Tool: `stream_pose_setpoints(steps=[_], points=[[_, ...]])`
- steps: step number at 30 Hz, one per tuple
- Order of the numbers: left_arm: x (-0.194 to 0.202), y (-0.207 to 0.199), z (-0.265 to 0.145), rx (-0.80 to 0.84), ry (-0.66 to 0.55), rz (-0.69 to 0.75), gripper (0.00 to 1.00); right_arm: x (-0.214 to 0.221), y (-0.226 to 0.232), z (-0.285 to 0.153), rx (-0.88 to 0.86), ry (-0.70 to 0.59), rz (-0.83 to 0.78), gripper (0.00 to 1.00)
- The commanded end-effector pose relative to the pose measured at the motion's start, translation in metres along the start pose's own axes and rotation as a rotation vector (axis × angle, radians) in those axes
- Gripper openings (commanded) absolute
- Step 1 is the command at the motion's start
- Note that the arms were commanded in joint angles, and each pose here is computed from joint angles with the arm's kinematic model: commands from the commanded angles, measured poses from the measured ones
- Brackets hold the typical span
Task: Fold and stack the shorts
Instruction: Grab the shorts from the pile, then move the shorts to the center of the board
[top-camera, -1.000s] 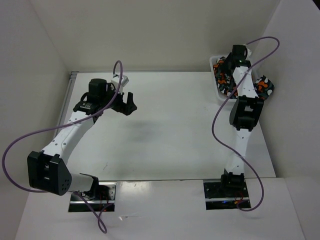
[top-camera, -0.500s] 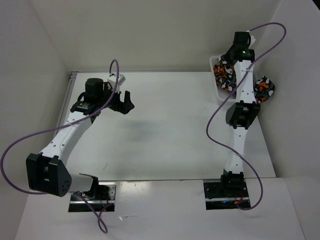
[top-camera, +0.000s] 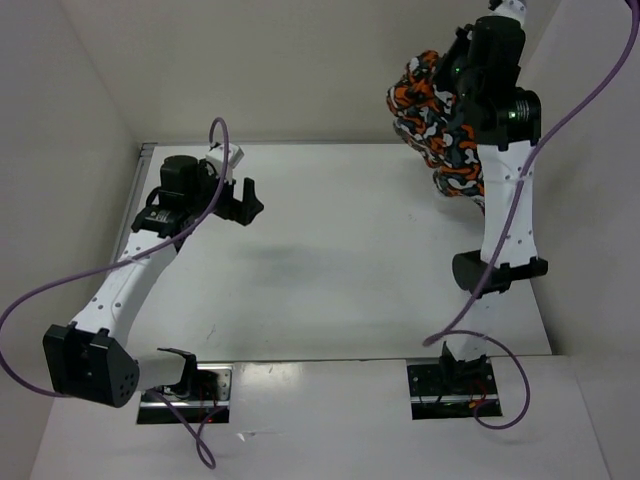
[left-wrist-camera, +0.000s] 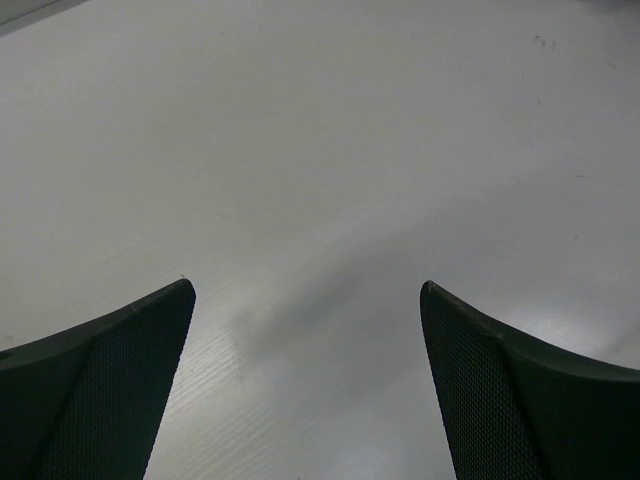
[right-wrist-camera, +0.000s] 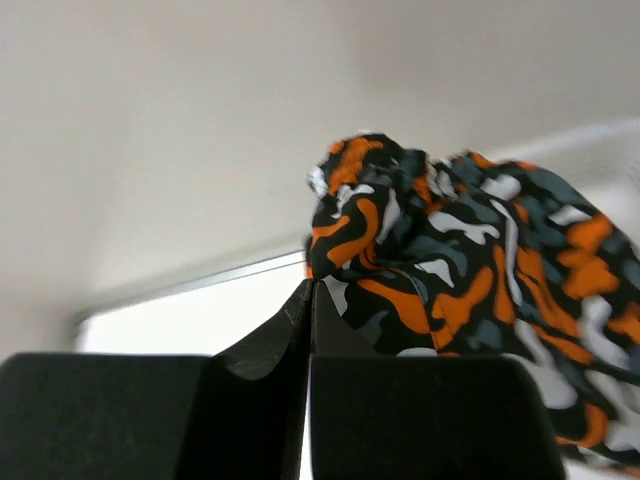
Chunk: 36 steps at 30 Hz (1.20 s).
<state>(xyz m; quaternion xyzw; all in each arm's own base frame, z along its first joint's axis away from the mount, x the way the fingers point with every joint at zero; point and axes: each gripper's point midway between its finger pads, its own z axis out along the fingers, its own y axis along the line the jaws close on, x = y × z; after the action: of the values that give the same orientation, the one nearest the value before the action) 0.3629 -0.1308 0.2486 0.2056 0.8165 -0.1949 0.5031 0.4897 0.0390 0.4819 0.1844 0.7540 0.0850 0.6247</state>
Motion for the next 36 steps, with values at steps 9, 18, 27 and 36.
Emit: stream_pose_setpoints(steps=[9, 18, 27, 36], points=[[-0.074, 0.043, -0.062, -0.276, -0.152, 0.031, 1.0, 0.07, 0.17, -0.153, -0.332, 0.099, -0.119, 0.01], [-0.099, 0.058, -0.106, -0.419, -0.184, 0.021, 1.0, 0.112, 0.175, -0.128, -0.27, 0.173, -0.175, 0.92], [0.002, 0.033, -0.08, -0.265, 0.033, -0.047, 1.0, 0.132, 0.111, -0.167, -0.308, 0.174, -0.086, 0.89], [0.102, 0.008, -0.074, -0.21, 0.237, -0.081, 1.0, 0.328, 0.038, -0.19, -0.432, 0.643, 0.156, 0.86]])
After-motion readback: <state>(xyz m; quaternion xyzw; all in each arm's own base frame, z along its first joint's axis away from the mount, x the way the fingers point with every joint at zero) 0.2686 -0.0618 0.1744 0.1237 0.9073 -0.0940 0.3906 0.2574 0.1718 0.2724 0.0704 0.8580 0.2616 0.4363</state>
